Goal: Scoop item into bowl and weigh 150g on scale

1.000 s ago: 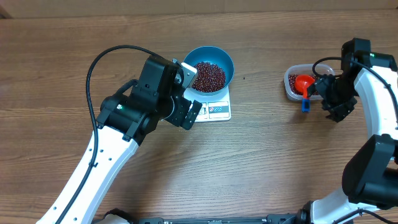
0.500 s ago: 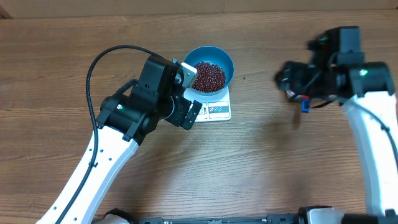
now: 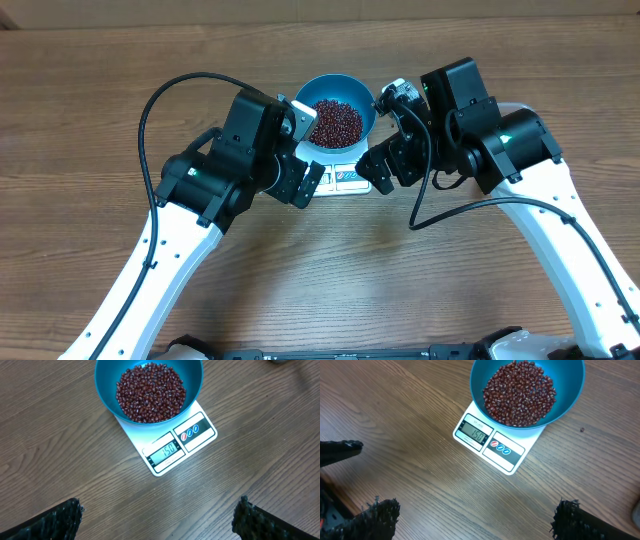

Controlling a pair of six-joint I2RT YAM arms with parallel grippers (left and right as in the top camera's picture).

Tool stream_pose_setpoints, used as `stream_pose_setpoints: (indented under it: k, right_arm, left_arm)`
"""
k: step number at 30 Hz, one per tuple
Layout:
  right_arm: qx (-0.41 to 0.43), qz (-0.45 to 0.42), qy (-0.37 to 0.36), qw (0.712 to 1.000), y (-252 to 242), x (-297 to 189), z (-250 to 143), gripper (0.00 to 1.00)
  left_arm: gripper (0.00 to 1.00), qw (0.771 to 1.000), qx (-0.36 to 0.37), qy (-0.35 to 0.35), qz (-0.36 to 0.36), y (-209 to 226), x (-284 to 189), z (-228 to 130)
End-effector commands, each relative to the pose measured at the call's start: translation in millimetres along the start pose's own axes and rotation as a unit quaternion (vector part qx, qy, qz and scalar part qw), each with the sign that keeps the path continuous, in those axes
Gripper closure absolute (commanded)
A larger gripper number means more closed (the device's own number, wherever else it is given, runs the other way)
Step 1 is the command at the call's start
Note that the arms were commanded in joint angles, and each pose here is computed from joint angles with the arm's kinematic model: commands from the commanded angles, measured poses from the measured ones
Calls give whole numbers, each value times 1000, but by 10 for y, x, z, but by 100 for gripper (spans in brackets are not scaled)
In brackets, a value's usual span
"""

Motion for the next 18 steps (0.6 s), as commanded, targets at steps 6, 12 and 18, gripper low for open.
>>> stream_pose_setpoints:
  k: [6,12,18]
  right_arm:
    - [-13,-8,-10,1000,-22,-48,49,0]
    - [-13,-8,-10,1000,-22,-48,48,0]
    - [-13,-21,-7,1000,-63,-49,39,0]
  left_arm:
    - [0,1000,-7,1,-1,8,13,-14]
    - [0,1000,-7,1,-1,8,13,-14]
    - [0,1000,-7,1,-1,8,13,-14]
Point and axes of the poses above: each gripper's point midway between its finger pads, its own x axis out along the fingers, its own y axis along the line the jaws close on, z = x × y, the point moved 1 cm from there along -x, back along the fingers, and after that the axes turned 5 degrees about -x, right-handed, at the moved point
